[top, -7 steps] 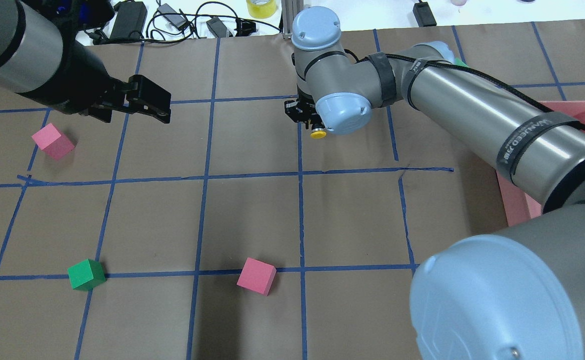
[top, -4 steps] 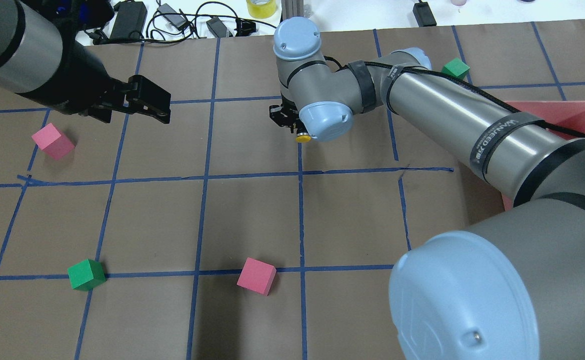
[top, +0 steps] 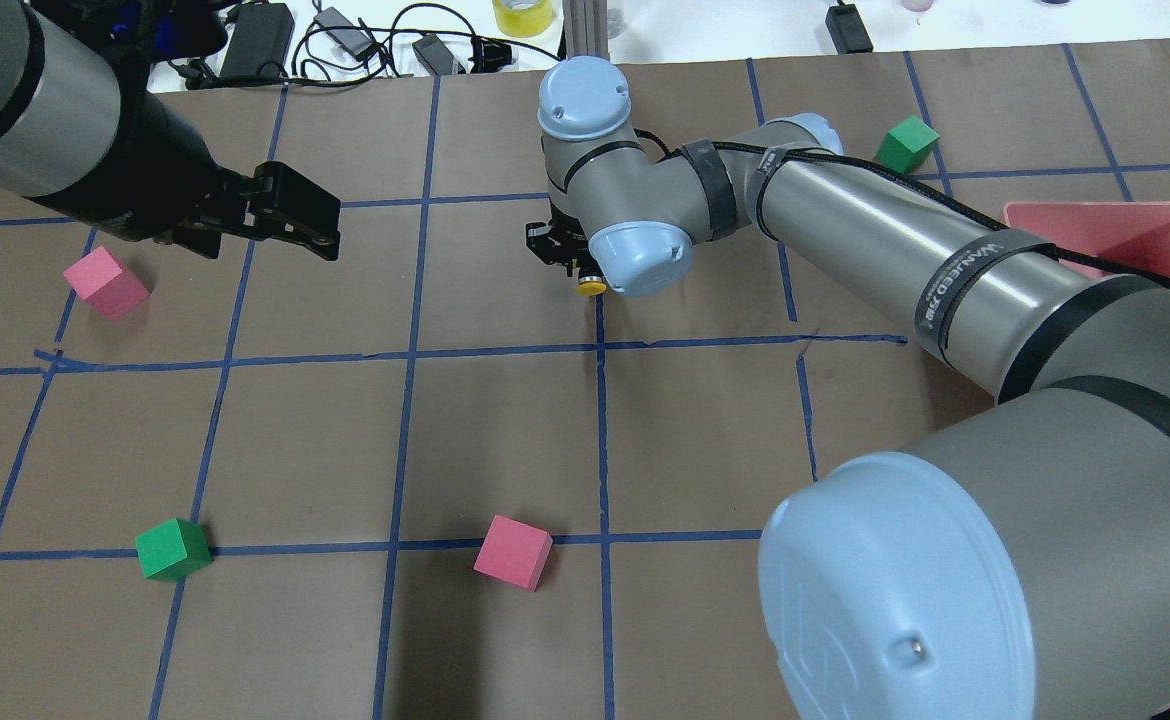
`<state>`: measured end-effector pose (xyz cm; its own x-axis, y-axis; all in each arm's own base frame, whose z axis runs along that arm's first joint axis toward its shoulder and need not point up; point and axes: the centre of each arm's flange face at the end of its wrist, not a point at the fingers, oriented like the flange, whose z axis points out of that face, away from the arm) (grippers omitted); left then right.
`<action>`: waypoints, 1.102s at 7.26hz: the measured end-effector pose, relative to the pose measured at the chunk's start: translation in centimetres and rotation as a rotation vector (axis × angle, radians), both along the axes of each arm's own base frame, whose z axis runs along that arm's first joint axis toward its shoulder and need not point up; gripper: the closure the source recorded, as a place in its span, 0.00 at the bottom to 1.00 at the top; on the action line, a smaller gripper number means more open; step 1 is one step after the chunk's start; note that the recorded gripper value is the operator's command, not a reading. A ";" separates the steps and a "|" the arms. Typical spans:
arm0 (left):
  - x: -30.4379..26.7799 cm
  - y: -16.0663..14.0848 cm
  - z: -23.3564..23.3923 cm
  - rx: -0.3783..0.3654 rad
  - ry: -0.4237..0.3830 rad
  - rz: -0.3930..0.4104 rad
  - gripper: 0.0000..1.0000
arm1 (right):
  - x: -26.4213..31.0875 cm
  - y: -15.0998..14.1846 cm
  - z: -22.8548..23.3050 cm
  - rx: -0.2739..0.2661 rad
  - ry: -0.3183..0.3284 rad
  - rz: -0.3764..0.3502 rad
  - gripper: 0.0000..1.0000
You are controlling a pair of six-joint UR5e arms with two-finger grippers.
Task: Align button upright
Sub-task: 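Lower the switch onto the table and open the right gripper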
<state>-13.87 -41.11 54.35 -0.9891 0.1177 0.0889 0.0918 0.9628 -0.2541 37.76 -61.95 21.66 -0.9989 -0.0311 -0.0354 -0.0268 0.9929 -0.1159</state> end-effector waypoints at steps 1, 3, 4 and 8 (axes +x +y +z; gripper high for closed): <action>0.0 0.1 0.0 0.005 0.000 -0.001 0.00 | 0.2 0.3 -0.4 0.012 -0.005 0.004 0.49; 0.0 0.2 0.0 0.008 0.000 -0.001 0.00 | 0.7 1.1 -1.0 0.033 -0.017 0.014 0.00; 0.0 0.3 0.0 0.008 0.000 -0.001 0.00 | 0.8 1.1 -1.1 0.036 -0.019 0.018 0.00; 0.0 0.5 0.0 0.015 0.000 -0.002 0.00 | -0.9 2.2 5.6 0.011 -0.015 0.017 0.00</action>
